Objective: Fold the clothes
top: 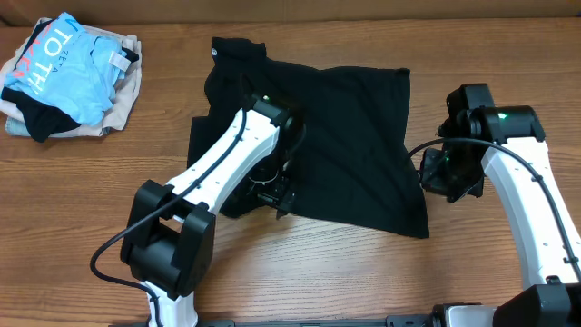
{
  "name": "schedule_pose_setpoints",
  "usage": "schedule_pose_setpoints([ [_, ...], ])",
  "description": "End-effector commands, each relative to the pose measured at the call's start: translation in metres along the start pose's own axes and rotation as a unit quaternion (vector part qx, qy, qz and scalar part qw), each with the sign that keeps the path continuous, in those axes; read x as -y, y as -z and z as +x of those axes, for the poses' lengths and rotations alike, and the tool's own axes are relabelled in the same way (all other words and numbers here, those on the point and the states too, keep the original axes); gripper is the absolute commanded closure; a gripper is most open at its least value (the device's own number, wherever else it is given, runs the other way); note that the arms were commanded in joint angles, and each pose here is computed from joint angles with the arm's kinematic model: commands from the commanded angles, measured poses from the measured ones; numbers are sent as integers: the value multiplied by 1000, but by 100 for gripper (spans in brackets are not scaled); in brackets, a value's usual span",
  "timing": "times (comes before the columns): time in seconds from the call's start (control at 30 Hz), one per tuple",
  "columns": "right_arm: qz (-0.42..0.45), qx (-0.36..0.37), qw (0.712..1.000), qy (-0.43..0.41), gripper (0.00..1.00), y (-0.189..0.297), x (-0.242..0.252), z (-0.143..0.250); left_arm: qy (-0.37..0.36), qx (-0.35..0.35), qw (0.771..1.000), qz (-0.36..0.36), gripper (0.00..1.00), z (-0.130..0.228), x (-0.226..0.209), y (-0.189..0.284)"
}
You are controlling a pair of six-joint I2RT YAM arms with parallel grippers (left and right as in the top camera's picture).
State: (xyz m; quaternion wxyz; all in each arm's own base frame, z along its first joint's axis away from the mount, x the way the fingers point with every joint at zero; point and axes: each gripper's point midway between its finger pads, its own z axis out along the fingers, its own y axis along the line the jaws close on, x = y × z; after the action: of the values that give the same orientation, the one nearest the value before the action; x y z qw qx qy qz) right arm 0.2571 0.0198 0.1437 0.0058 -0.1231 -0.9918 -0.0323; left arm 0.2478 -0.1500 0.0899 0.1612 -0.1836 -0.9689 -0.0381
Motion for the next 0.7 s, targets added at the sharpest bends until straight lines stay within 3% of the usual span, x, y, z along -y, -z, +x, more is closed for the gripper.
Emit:
schedule_pose_setpoints([
  [0.0, -4, 12, 1000, -23, 86, 2, 5, -6, 44, 22, 999, 9, 0, -5, -13, 8],
  [0.2, -20, 27, 999, -26, 81, 3, 1, -15, 142, 92, 985, 17, 0, -9, -59, 35],
  [0.4, -58, 57, 996, -21, 69, 5, -13, -31, 268, 186, 944, 49, 0, -9, -117, 69],
  [0.5, -60, 67, 996, -20, 65, 6, -14, -36, 316, 194, 926, 69, 10, -8, -138, 71],
  [0.6, -61, 70, 995, -19, 63, 6, -15, -38, 344, 187, 916, 88, 35, -6, -147, 63],
  [0.67, -62, 72, 995, -19, 62, 7, -15, -38, 364, 173, 911, 90, 43, -2, -152, 51],
])
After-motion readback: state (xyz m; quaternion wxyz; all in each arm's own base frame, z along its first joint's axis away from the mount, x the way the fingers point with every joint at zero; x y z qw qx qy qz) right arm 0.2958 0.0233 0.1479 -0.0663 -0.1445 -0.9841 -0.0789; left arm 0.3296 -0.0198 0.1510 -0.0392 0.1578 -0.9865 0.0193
